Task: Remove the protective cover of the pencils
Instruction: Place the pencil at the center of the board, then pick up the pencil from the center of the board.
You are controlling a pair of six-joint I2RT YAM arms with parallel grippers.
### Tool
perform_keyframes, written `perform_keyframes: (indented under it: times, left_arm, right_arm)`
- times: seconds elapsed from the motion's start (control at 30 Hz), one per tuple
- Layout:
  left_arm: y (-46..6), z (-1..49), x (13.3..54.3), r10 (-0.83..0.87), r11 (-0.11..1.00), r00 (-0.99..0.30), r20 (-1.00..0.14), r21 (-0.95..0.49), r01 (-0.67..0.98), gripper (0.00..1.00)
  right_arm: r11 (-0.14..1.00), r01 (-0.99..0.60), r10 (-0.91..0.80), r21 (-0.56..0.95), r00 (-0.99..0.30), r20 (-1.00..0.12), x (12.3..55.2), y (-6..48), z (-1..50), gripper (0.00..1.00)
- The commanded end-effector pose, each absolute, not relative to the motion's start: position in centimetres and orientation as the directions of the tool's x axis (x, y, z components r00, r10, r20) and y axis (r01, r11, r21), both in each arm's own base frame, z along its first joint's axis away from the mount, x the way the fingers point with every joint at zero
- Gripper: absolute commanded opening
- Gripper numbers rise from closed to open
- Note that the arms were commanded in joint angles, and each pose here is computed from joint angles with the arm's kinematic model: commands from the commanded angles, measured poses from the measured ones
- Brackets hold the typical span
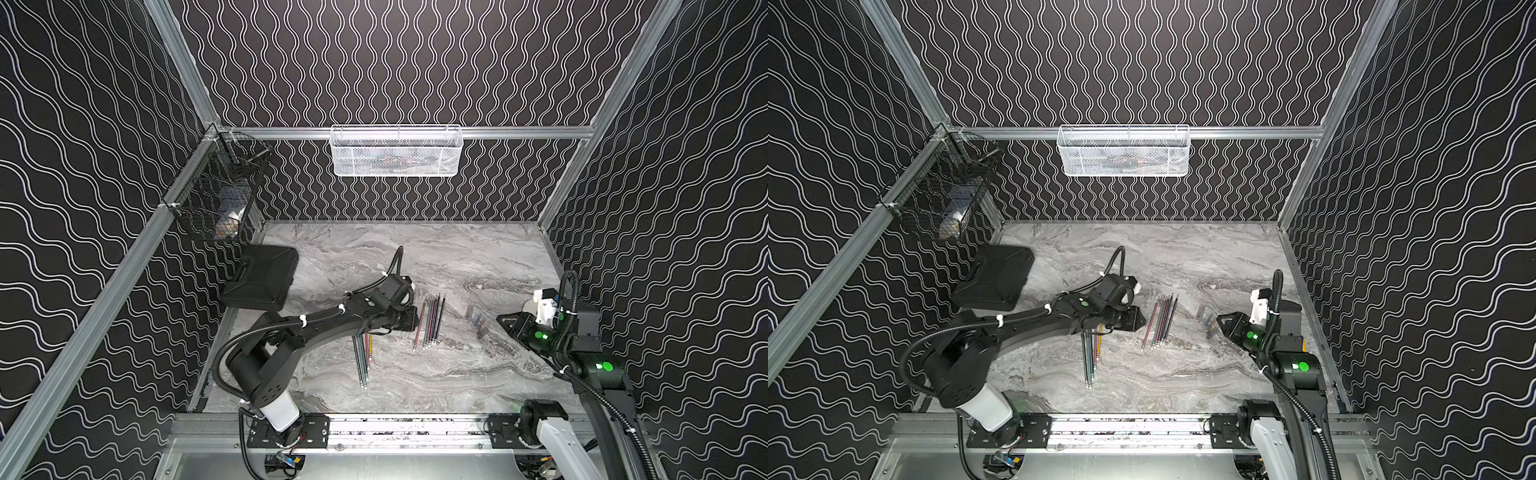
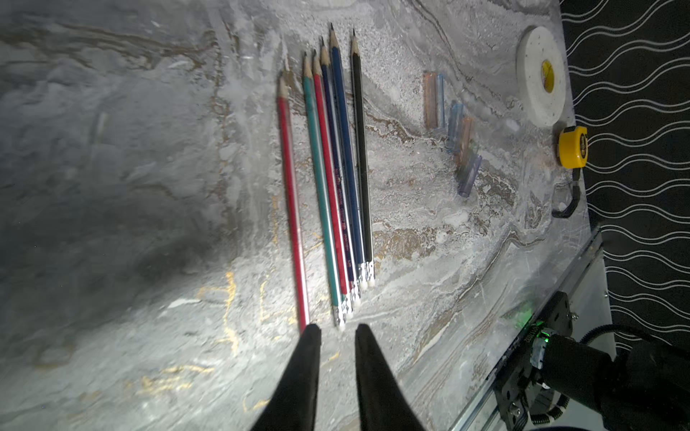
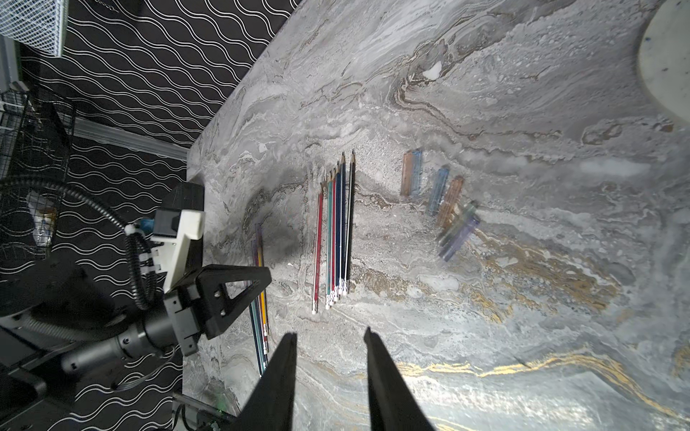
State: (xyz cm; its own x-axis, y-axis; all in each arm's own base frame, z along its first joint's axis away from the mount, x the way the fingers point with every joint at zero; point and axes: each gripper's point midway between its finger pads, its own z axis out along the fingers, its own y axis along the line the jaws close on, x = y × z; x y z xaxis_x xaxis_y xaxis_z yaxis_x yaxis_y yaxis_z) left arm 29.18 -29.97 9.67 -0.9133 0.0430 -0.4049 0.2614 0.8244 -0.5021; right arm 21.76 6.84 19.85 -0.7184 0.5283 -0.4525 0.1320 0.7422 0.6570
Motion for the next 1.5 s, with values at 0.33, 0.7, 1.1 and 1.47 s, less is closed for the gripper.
perform_keyframes:
  times: [0.33,0.7,1.1,1.47]
  left_arm:
    - [-20.0,13.3,23.1,-0.085,0.880,-0.873,-0.481,-0.447,0.161,0.21]
    - [-16.4,24.1,18.3,-0.023,0.839,-0.774,-0.632,-0.433,0.329,0.20]
    - [-13.6,28.0,15.5,-0.035,0.808,-0.624,-0.781,-0.390,0.442,0.22]
    - [-13.5,29.0,14.4,-0.057,0.770,-0.588,-0.807,-0.410,0.489,0.25]
  right_arm:
    - [0.734,0.102,0.493,0.671,-0.760,-0.424,22.1,7.8,19.5,0.32]
    - [0.643,0.188,0.524,0.742,-0.815,-0.248,22.9,11.1,14.7,0.30]
    - [0.862,-0.003,0.198,0.507,-0.919,-0.342,24.8,27.8,11.0,0.31]
    - [0.925,0.044,0.184,0.376,-0.920,-0.346,30.0,36.1,8.7,0.31]
